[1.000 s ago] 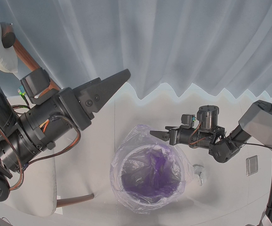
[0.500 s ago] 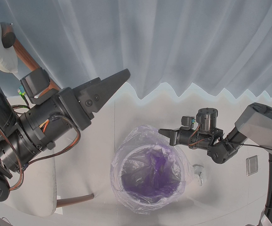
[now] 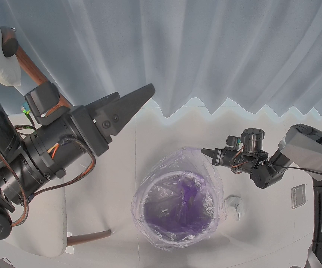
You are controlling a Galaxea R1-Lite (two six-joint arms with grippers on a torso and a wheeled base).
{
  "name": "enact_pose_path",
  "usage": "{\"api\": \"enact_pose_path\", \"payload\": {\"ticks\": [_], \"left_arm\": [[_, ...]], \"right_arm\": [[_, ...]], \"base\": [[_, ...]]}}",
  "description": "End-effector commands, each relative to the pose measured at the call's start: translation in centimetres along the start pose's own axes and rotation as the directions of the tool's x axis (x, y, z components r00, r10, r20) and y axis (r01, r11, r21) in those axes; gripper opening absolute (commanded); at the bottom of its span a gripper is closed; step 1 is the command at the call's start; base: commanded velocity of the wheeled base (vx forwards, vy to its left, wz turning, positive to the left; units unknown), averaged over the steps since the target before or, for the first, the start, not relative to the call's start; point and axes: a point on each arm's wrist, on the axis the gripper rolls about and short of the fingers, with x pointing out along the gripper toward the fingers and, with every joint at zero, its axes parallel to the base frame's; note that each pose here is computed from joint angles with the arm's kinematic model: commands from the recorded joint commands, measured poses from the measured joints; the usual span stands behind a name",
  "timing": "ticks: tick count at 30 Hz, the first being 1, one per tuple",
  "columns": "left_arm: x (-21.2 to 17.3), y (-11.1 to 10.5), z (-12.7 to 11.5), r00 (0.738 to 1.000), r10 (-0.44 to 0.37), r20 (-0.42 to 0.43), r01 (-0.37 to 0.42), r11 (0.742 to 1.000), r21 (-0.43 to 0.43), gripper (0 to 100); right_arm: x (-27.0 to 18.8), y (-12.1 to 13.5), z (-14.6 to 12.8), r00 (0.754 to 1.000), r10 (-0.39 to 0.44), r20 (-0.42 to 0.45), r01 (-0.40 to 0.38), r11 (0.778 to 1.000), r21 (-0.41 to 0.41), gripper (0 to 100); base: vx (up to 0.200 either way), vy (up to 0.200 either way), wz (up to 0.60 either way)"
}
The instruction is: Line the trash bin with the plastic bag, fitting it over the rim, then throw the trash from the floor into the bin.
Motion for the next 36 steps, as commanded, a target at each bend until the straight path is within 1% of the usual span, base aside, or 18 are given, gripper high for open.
{"api": "enact_pose_path", "payload": {"ticks": [1, 5, 8, 15, 20, 26, 31, 32, 34, 36], "left_arm": [[0.1, 0.1, -0.1, 1.000, 0.002, -0.005, -0.002, 1.000, 0.001, 100], [0.1, 0.1, -0.3, 1.000, 0.003, -0.009, -0.003, 1.000, 0.000, 100], [0.0, 0.1, -0.3, 1.000, 0.005, -0.012, -0.005, 1.000, 0.000, 100], [0.0, 0.1, -0.4, 1.000, 0.005, -0.013, -0.005, 1.000, 0.001, 100], [0.0, 0.2, -0.4, 1.000, 0.006, -0.015, -0.005, 1.000, 0.010, 100], [0.0, 0.1, -0.4, 1.000, 0.005, -0.013, -0.005, 1.000, 0.014, 100], [0.2, 0.3, -0.2, 1.000, 0.012, -0.006, -0.012, 1.000, 0.014, 100], [0.2, 0.4, -0.1, 1.000, 0.015, -0.002, -0.015, 1.000, 0.016, 100], [0.3, 0.5, 0.1, 1.000, 0.017, 0.009, -0.017, 1.000, 0.017, 100], [0.4, 0.6, 0.7, 0.999, 0.016, 0.039, -0.017, 1.000, 0.022, 100]], "right_arm": [[1.0, -1.5, -1.9, 0.999, -0.018, -0.035, 0.019, 0.999, 0.034, 0], [2.0, -2.1, -2.7, 0.999, -0.014, -0.037, 0.016, 0.999, 0.040, 0], [2.8, -2.5, -3.6, 0.999, -0.013, -0.046, 0.016, 0.998, 0.064, 0], [3.1, -2.9, -4.1, 0.998, -0.016, -0.053, 0.021, 0.996, 0.092, 0], [3.6, -4.1, -5.2, 0.998, -0.031, -0.060, 0.036, 0.994, 0.099, 0], [3.7, -4.3, -5.3, 0.998, -0.033, -0.056, 0.038, 0.994, 0.098, 0], [3.7, -4.2, -5.1, 0.999, -0.030, -0.037, 0.033, 0.996, 0.081, 0], [3.8, -4.2, -5.1, 0.999, -0.032, -0.029, 0.034, 0.996, 0.077, 100], [3.8, -4.1, -4.9, 0.999, -0.036, -0.012, 0.037, 0.996, 0.079, 100], [3.3, -3.4, -4.2, 0.999, -0.032, 0.033, 0.028, 0.993, 0.114, 100]], "base": [[0.000, 0.000, 0.00], [0.000, 0.000, 0.00], [0.000, 0.000, 0.00], [0.000, 0.000, 0.00], [0.000, 0.000, 0.00], [0.000, 0.000, 0.00], [0.000, 0.000, 0.00], [0.000, 0.000, 0.00], [0.000, 0.000, 0.00], [0.000, 0.000, 0.00]]}}
